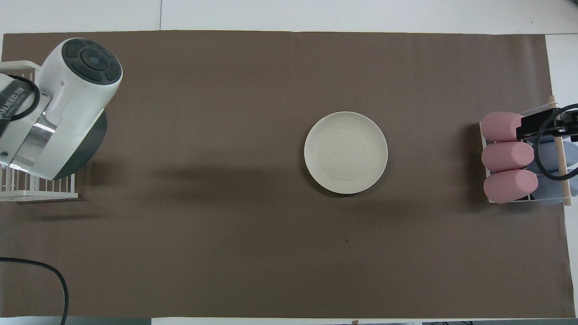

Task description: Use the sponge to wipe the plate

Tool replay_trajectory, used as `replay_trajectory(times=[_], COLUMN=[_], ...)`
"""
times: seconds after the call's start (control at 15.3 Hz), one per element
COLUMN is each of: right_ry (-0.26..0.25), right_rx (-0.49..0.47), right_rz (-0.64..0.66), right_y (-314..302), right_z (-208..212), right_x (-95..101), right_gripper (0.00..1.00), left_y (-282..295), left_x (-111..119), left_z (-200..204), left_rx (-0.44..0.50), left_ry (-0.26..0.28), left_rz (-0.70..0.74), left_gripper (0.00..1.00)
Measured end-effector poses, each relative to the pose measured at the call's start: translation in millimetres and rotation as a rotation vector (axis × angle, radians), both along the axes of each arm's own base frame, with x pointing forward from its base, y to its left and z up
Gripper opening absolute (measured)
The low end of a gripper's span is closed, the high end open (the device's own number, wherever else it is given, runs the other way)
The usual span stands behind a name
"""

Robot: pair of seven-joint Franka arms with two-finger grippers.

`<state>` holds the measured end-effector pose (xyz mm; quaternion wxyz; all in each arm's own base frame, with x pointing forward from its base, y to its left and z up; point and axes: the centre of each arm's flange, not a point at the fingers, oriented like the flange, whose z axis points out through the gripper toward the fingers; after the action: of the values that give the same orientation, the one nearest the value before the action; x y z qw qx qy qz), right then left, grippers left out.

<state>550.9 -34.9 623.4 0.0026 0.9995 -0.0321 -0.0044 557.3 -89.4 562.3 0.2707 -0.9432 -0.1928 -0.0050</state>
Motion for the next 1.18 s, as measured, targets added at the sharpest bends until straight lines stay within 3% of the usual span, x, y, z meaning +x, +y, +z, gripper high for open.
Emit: replay_trajectory(times=[0.33,0.52,0.78,1.18], right_ry=[0.0,0.0,0.0,0.0], right_rx=[0.0,0.0,0.0,0.0], right_rz=[0.0,0.0,0.0,0.0], right_y=[0,0,0,0], right_z=[0,0,0,0], right_x=[0.0,0.0,0.0,0.0], right_gripper=[1.0,1.0,1.0,1.0], left_y=[38,36,31,33], left_x=[-50,-56,-44,-26], left_z=[72,78,79,75], left_rx=[-0.313,-0.452,-0.525,-0.586], left_ry=[0.039,0.041,-0.019,0.033], left_rz=[-0.051,-0.066,-0.09,-0.081], left_gripper=[1.0,1.0,1.0,1.0])
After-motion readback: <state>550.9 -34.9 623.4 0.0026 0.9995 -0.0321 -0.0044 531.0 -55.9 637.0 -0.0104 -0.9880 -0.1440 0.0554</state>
